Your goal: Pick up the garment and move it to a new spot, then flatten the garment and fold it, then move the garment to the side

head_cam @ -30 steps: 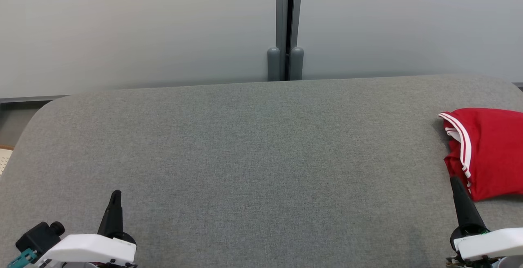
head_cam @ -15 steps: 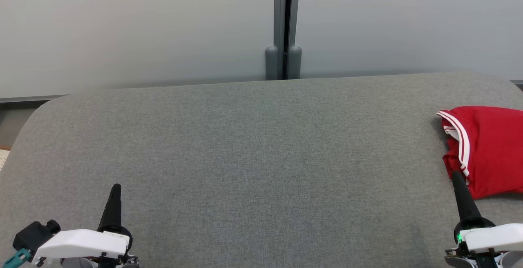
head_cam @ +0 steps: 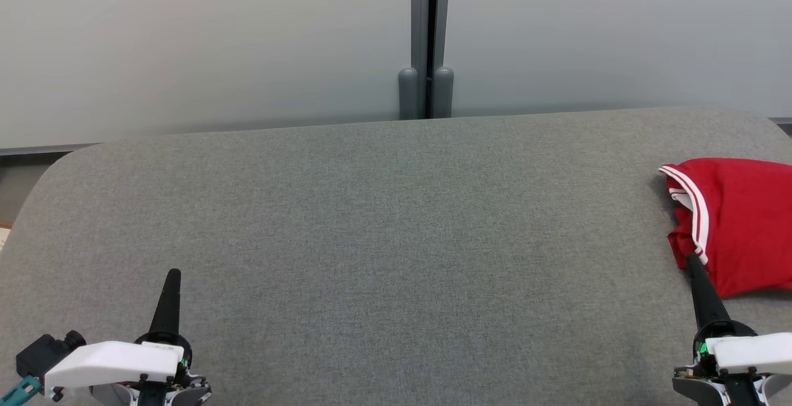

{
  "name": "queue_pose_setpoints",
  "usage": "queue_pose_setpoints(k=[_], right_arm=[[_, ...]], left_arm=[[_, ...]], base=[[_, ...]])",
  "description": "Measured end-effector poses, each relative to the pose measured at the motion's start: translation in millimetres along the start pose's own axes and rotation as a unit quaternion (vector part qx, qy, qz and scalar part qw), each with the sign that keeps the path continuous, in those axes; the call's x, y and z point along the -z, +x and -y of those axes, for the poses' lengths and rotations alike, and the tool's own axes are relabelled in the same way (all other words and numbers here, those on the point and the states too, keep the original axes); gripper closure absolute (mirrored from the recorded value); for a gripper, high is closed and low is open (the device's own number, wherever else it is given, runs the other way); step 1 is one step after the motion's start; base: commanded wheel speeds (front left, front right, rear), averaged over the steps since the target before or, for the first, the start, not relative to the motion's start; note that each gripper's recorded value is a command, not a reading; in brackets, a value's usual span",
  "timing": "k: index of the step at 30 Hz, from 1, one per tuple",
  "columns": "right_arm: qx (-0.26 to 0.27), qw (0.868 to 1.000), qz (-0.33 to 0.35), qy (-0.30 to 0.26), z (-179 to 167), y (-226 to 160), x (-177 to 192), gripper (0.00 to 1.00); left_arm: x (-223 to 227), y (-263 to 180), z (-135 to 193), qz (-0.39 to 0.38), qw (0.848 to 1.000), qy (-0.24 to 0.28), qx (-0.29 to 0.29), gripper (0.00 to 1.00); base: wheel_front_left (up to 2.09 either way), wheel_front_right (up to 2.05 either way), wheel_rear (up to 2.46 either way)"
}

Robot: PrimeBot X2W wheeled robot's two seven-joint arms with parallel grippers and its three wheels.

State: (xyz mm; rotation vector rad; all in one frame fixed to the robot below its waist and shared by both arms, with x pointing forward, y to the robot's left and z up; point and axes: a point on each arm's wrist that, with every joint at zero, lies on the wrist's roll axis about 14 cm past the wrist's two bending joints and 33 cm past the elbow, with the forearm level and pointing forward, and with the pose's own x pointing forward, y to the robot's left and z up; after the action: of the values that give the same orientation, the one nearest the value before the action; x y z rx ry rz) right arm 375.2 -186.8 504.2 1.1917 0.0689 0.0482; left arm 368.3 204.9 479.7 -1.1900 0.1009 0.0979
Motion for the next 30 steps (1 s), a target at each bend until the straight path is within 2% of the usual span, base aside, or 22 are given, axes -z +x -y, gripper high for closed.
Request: queue_pose_setpoints(k=[30], right_arm=[[0.0, 0.992, 0.026, 0.127, 3, 8, -9, 1.0]], left_arm=[[-3, 11, 18, -0.001, 0.991, -0.128, 0.039, 1.0]], base=[[0.0, 0.0, 0.0]])
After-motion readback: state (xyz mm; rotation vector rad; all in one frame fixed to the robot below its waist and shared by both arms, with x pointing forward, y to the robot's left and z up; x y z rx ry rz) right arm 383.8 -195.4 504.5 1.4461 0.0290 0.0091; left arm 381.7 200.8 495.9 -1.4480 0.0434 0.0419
